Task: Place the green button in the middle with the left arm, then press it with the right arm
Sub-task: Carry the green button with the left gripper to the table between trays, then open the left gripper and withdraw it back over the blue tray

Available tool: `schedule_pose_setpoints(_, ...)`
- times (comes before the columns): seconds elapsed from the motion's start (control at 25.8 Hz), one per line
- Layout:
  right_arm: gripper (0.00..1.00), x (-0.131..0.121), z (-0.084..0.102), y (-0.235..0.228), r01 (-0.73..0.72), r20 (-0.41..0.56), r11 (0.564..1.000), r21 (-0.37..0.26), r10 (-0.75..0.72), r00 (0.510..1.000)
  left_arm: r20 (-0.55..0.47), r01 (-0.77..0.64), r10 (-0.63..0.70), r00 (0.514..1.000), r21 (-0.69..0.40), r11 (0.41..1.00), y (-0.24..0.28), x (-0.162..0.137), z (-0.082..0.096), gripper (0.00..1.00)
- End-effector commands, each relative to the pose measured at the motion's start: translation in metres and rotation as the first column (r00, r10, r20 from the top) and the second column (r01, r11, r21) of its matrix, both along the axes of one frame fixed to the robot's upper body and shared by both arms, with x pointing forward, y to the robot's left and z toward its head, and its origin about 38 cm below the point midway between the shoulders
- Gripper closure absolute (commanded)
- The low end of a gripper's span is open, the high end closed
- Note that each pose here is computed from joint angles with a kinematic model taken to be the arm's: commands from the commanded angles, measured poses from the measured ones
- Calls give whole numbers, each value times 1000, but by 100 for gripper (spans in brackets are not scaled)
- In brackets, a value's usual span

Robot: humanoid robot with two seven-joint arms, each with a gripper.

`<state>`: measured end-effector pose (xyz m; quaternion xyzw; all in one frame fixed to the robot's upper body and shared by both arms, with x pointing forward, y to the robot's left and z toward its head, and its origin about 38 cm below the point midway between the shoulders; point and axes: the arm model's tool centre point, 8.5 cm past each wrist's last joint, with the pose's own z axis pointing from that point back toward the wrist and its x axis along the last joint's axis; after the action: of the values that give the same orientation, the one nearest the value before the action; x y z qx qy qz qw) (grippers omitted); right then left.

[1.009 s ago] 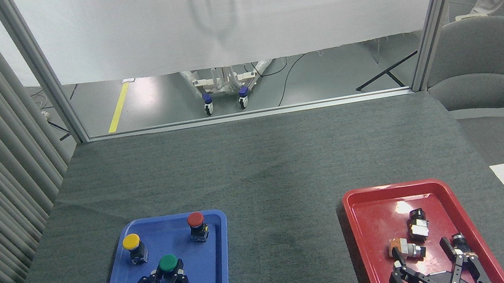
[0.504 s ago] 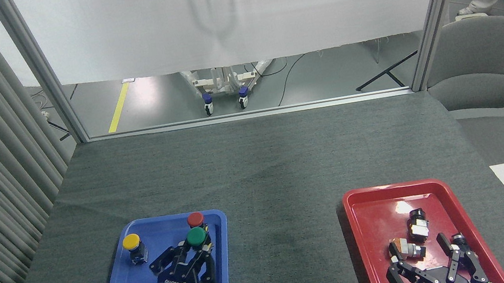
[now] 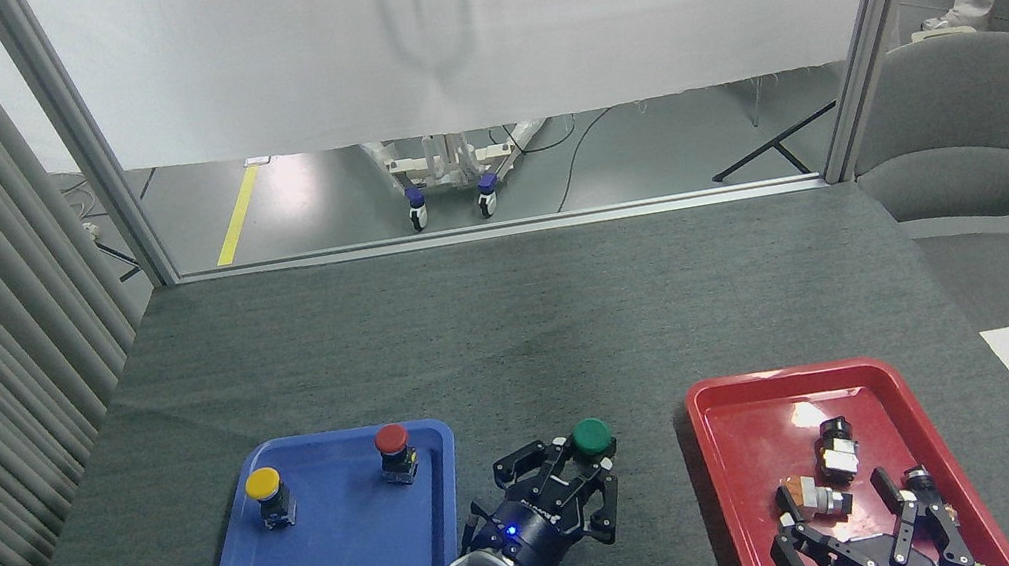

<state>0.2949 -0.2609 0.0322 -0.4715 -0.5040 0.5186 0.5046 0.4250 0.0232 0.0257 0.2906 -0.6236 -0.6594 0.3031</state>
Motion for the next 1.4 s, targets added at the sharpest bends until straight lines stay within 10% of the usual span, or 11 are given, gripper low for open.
schedule_pose_setpoints(0.0, 0, 0, 0, 1, 0, 0, 1000, 1, 0, 1000, -34, 9, -7, 999, 41, 999, -5, -8, -18, 100)
schedule_pose_setpoints(0.35, 0, -2, -6, 3, -2, -19, 1000, 4, 2, 1000, -57, -2, 6, 998, 72, 997, -3, -15, -35, 89)
schedule_pose_setpoints(0.5, 0, -3, -7, 3, -5, -22, 1000, 5, 5, 1000, -49, 6, -3, 999, 60, 998, -3, -16, -37, 55)
schedule_pose_setpoints(0.66, 0, -3, -7, 3, -4, -22, 1000, 3, 4, 1000, -46, 4, -2, 999, 56, 998, -3, -16, -37, 0)
schedule_pose_setpoints(1.09, 1, -1, -8, 8, -14, -24, 1000, 8, 14, 1000, 73, -87, 91, 993, -59, 994, 7, -45, -1, 0)
schedule_pose_setpoints(1.36, 27, 13, -11, 30, -78, -31, 997, 20, 79, 996, 237, -547, 545, 804, -67, 835, 149, -83, 30, 1)
